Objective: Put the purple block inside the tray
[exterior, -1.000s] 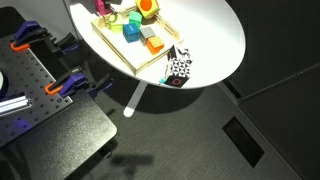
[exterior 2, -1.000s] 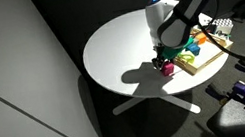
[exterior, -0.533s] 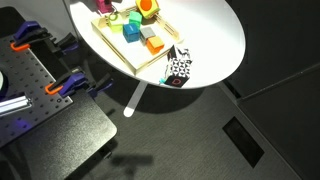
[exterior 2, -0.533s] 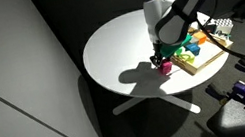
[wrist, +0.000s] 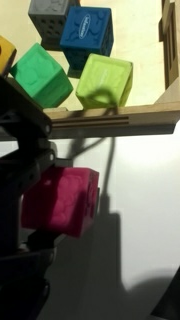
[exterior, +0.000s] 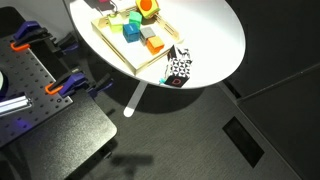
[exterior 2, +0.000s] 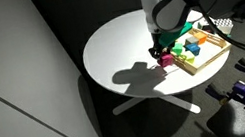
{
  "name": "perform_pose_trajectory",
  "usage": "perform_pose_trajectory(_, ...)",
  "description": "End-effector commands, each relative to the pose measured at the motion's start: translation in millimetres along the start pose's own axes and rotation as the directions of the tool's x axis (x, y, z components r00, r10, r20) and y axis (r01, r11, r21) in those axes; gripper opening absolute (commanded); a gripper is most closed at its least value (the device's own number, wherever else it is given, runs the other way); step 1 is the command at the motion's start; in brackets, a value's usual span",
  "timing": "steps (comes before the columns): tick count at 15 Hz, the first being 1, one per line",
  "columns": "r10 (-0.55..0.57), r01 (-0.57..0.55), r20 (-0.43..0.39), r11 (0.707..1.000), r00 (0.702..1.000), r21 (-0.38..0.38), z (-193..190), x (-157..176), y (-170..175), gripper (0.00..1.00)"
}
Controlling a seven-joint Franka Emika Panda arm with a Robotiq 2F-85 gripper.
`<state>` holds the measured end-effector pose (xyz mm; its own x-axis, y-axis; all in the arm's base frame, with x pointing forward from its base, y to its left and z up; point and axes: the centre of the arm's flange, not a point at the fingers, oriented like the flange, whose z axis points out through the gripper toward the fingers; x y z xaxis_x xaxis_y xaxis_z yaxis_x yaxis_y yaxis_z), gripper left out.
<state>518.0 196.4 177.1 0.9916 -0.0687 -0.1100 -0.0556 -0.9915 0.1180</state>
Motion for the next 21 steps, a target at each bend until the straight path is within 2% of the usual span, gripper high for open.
perform_pose_trajectory(1, 0.007, -0.007, 0.013, 1.000, 1.000, 0.000, -28.9, -6.8, 17.0, 0.31)
perform_pose_trajectory(8, 0.086, -0.086, 0.044, 0.996, 0.995, -0.008, -39.3, 0.4, 69.2, 0.31)
perform_pose_trajectory(17, 0.157, -0.155, 0.068, 0.988, 0.985, -0.026, -25.2, -3.7, 151.3, 0.31)
perform_pose_trajectory(21, 0.178, -0.176, 0.084, 0.984, 0.980, -0.034, -16.3, -6.5, 177.6, 0.31)
